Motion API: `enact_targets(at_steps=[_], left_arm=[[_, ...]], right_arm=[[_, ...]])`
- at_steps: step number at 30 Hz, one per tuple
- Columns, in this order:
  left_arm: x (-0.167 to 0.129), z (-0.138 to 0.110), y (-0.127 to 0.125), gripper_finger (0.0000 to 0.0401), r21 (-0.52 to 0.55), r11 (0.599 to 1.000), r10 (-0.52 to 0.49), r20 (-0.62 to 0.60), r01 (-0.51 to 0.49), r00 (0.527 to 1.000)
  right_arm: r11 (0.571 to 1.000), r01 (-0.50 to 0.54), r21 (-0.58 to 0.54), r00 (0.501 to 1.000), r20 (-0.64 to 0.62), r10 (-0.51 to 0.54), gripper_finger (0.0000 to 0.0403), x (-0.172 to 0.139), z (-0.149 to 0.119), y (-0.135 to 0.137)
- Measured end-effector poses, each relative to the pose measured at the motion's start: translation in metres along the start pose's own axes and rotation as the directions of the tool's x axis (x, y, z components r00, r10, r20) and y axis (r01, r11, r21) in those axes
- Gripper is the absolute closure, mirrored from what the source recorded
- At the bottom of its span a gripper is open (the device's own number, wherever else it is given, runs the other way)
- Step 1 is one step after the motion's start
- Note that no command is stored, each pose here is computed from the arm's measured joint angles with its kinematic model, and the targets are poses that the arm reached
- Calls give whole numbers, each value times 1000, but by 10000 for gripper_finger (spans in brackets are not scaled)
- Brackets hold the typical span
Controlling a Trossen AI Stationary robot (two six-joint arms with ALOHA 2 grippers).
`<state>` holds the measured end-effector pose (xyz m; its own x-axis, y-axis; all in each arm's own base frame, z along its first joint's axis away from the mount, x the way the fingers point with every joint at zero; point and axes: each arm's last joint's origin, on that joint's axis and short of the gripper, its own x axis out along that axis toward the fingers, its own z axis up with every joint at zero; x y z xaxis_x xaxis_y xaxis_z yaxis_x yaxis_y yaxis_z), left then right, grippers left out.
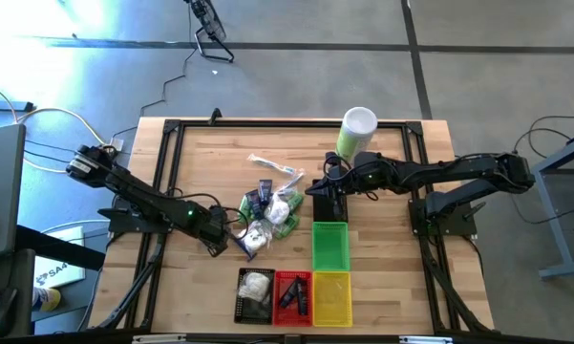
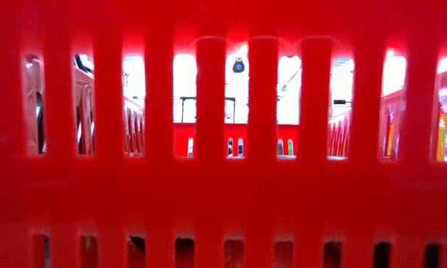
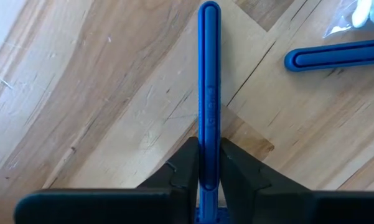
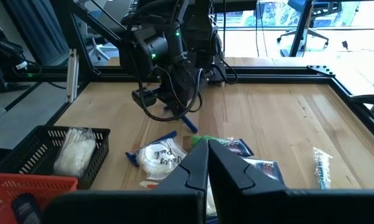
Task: Pick & Place Travel size toiletries
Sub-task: Put the blue razor into the top black bin
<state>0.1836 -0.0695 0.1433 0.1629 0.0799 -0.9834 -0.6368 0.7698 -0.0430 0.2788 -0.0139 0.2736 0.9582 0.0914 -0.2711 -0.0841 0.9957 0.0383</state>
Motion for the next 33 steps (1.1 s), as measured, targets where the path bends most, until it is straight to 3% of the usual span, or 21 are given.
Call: enact_targets(at_steps=[16, 18, 26, 33], left_arm=[[-4, 0, 2, 360, 23, 1000, -16, 15, 16, 1000], [-7, -1, 6, 360, 23, 1000, -1, 38, 0, 999], [-32, 1, 13, 361, 5, 996, -85, 164, 85, 983], [-60, 6, 19, 361, 61, 978, -207, 352, 198, 913]], right_arm=[[1000, 0, 0, 1000, 0, 0, 398, 0, 0, 0], [1000, 0, -9, 1000, 0, 0, 398, 0, 0, 0], [999, 6, -50, 1000, -9, -7, 398, 0, -1, -2], [997, 49, -55, 999, -9, -49, 398, -2, -1, -14]])
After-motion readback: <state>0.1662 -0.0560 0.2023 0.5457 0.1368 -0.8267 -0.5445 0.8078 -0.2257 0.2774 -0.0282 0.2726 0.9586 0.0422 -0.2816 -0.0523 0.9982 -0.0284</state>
